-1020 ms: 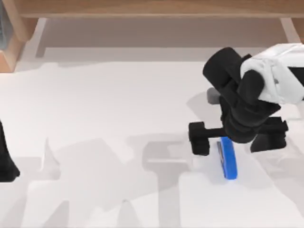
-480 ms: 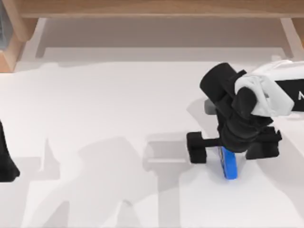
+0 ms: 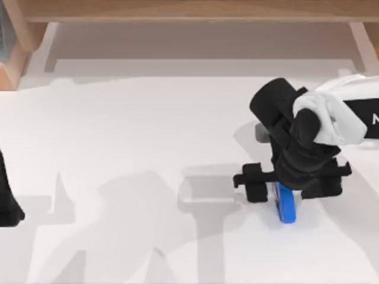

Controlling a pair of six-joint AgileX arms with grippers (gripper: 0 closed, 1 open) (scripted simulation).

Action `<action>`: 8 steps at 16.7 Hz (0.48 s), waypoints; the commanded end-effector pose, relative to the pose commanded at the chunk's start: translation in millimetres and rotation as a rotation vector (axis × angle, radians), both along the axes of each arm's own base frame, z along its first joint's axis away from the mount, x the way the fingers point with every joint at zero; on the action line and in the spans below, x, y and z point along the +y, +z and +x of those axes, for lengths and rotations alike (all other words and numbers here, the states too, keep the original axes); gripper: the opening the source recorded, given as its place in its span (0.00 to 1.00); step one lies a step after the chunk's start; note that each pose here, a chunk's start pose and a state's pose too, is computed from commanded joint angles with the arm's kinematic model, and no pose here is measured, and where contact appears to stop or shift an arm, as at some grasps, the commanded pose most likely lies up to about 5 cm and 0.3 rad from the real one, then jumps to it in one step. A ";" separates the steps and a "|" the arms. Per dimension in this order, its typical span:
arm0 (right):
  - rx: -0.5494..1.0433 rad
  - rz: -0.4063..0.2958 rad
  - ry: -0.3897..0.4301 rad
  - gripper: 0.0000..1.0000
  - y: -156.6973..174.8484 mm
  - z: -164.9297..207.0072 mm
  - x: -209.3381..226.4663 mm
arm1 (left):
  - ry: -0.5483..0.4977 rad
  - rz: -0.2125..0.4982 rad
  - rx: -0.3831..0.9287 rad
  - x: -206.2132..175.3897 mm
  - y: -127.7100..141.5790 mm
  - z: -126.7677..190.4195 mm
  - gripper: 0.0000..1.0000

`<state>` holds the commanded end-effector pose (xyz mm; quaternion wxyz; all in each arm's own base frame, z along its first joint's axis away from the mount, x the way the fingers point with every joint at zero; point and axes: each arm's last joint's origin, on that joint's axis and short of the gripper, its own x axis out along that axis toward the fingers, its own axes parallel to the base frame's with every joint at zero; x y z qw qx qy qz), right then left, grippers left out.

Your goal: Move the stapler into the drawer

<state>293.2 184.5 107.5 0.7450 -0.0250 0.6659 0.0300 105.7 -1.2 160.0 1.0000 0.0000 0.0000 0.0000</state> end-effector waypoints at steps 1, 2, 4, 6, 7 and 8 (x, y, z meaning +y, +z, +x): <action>0.000 0.000 0.000 0.25 0.0 0.0 0.0 | 0.000 0.000 0.000 0.0 0.0 0.0 1.00; 0.000 0.000 0.000 0.17 0.0 0.0 0.0 | 0.000 0.000 0.000 0.0 0.0 0.0 1.00; 0.000 0.000 0.000 0.02 0.0 0.0 0.0 | 0.000 0.000 0.000 0.0 0.0 0.0 1.00; 0.000 0.000 0.000 0.00 0.0 0.0 0.0 | 0.000 0.000 0.000 0.0 0.0 0.0 1.00; 0.000 0.000 0.000 0.00 0.0 0.0 0.0 | 0.000 0.000 0.000 0.0 0.0 0.0 1.00; 0.000 0.000 0.000 0.00 0.0 0.0 0.0 | 0.000 0.000 0.000 0.0 0.0 0.0 1.00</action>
